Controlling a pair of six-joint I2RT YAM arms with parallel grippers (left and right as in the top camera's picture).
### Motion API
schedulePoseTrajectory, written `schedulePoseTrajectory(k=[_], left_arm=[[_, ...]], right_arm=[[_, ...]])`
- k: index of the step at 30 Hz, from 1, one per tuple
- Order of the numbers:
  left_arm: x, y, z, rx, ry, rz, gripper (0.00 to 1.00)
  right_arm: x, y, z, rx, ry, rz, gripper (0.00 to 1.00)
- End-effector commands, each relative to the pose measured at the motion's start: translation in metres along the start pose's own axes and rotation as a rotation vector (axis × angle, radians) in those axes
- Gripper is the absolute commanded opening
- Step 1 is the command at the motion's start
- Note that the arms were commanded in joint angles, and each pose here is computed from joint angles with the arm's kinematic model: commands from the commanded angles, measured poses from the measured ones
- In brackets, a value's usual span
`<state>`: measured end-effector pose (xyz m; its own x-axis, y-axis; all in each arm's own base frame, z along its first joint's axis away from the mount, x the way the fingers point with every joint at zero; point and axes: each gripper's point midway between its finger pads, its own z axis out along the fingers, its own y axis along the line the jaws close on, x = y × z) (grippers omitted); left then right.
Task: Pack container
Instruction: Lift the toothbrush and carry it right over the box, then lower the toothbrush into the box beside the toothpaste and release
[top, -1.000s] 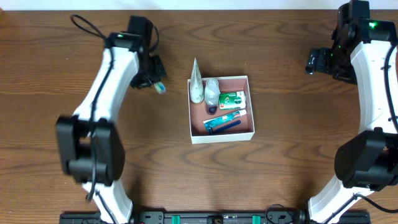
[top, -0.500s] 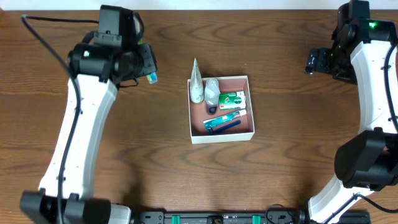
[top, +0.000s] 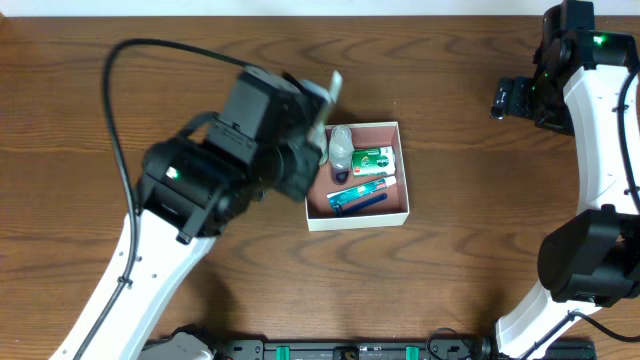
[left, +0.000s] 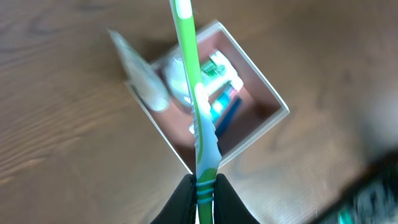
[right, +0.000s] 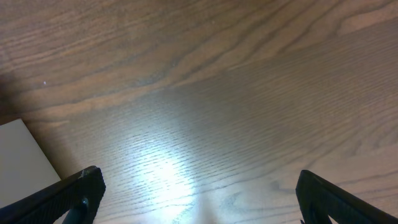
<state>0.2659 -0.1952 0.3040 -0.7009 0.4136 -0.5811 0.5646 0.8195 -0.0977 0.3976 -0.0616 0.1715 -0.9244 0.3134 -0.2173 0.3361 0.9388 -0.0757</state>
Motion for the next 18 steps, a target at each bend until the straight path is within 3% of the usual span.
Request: schedulePoseTrajectory(k=[1, 11, 18], left_arm=[[0.010, -0.033, -0.005, 0.138, 0.034, 0.166, 0.11], [0.025, -0.080, 0.000, 0.435, 0.084, 0.345, 0.11], [0.031, -0.079, 0.043, 0.469, 0.180, 0.394, 0.11]], right_arm=[[-0.003, -0.001, -0.010, -0.001, -0.030, -0.010, 0.99], [-0.003, -0.001, -0.010, -0.001, -0.030, -0.010, 0.99], [-0.003, -0.001, -0.010, -0.001, -0.030, -0.010, 0.99]])
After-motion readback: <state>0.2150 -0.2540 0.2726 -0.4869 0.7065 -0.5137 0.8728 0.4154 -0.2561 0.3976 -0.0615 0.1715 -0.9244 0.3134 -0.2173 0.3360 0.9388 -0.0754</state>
